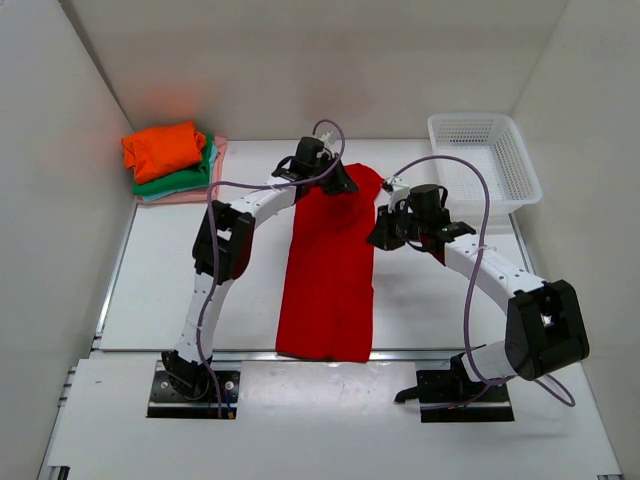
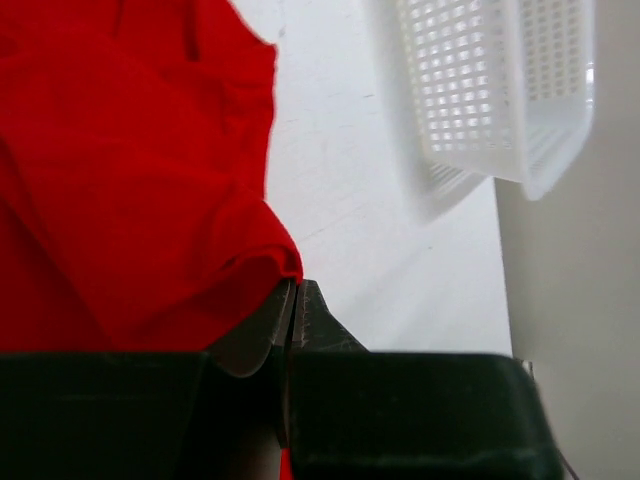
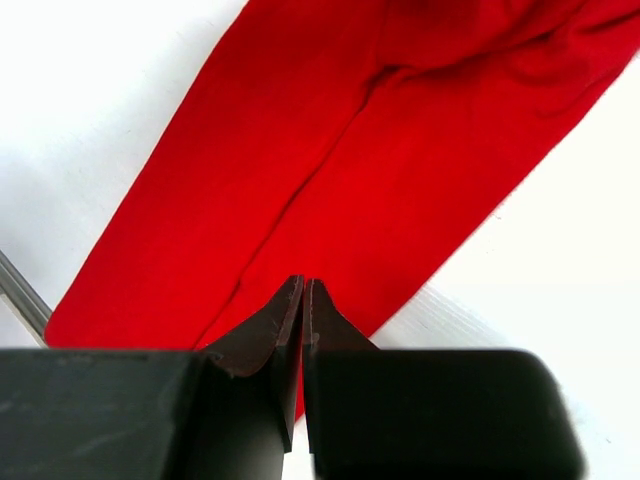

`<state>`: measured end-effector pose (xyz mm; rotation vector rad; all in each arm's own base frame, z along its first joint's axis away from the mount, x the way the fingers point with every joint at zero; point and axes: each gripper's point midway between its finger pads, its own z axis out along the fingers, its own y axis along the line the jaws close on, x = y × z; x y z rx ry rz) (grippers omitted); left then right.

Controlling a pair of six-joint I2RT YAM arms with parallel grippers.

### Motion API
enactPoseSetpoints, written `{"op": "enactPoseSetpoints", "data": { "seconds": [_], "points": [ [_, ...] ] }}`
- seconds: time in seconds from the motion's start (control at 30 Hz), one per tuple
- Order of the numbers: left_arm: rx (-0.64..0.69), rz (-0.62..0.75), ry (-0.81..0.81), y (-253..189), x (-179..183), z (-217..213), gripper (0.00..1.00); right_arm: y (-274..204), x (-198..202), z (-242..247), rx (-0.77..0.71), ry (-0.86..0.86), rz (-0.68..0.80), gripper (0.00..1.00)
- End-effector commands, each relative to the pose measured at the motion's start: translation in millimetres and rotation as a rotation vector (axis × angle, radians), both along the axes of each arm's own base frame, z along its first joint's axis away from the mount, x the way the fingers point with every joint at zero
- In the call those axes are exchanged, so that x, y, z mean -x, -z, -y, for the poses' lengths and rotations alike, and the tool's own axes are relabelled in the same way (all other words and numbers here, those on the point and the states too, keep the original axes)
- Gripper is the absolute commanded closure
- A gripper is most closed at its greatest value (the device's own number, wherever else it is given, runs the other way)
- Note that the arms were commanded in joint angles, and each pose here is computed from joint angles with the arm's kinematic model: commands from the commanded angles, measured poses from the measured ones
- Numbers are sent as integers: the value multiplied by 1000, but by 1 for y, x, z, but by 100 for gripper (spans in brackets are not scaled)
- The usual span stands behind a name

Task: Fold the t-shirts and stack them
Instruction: Rotate the tshirt 90 degrees

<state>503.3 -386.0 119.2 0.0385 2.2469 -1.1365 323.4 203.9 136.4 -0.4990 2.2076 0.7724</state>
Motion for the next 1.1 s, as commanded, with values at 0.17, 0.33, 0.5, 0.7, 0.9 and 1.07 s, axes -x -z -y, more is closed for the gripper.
{"op": "enactPoseSetpoints", "data": {
  "seconds": [0.17, 0.33, 0.5, 0.7, 0.9, 1.07],
  "points": [
    [-26, -57, 77, 18, -7, 18, 84, -9, -6, 2, -23, 8, 52, 99],
    [76, -27, 78, -12, -15, 12, 76, -5, -2, 6, -34, 16, 30, 98],
    [-10, -7, -33, -21, -24, -32, 90, -2, 0, 8, -31, 23, 28, 99],
    [-45, -104, -82, 4, -13, -85, 95, 0, 4, 3, -50, 13, 21, 99],
    [-117, -129, -113, 25, 16, -109, 80, -2, 5, -1, -58, 11, 21, 99],
    [-38, -174, -108, 32, 28, -117, 65, -3, 6, -4, -66, 4, 21, 99]
  ]
}}
